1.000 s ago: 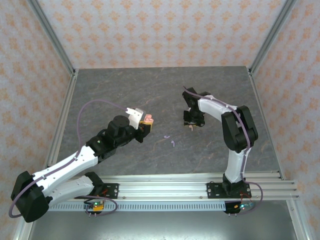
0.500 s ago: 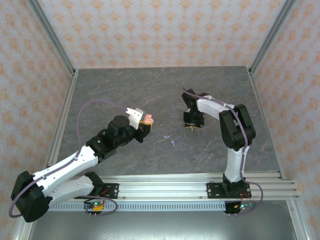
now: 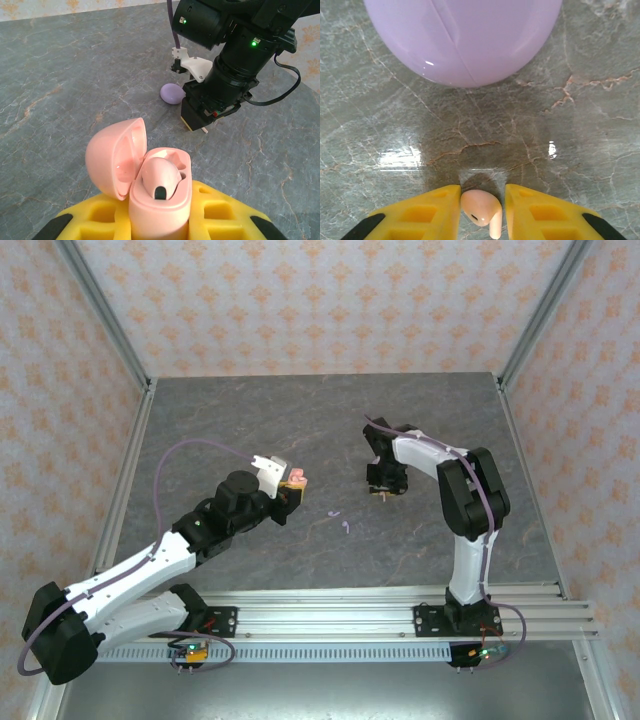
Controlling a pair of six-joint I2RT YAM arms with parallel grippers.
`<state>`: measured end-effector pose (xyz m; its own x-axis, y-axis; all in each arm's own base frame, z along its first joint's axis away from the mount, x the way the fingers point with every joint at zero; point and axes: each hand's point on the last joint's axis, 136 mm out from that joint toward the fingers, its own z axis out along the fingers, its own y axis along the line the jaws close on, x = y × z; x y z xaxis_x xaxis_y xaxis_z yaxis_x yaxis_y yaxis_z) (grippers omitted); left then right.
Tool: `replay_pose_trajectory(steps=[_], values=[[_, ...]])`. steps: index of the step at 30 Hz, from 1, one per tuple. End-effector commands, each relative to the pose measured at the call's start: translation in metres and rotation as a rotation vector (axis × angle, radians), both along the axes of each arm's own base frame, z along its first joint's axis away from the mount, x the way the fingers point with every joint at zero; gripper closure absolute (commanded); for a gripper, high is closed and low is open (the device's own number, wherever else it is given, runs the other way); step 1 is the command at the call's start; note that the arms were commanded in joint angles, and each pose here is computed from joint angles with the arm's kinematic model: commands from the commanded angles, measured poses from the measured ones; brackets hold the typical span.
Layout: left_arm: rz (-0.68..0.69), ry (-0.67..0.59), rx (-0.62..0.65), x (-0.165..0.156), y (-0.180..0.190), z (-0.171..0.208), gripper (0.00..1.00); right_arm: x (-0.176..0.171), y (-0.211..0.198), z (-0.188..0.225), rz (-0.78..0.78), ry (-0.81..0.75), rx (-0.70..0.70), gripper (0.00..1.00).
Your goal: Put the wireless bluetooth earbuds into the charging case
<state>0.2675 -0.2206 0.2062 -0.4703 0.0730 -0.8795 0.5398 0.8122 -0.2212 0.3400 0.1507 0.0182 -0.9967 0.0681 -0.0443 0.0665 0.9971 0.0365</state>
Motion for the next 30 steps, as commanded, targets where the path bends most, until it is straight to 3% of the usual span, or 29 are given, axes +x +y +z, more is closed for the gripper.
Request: replay_pose_trajectory(steps=[1, 11, 18, 30], values=[[-0.017, -0.005, -0.012, -0.001, -0.005, 0.01, 0.97, -0.001, -0.003, -0.016, -0.004, 0.024, -0.031, 0.72], [-0.028, 0.013, -0.011, 0.0, -0.009, 0.003, 0.97, 0.0, -0.001, -0.009, 0.067, -0.005, -0.013, 0.79], [-0.06, 0.089, 0.026, 0.004, -0.021, -0.03, 0.97, -0.002, 0.007, 0.005, 0.138, -0.051, 0.052, 0.8], [-0.151, 0.134, 0.012, 0.022, -0.058, -0.075, 0.97, -0.004, 0.039, 0.058, 0.177, -0.218, 0.262, 0.8]])
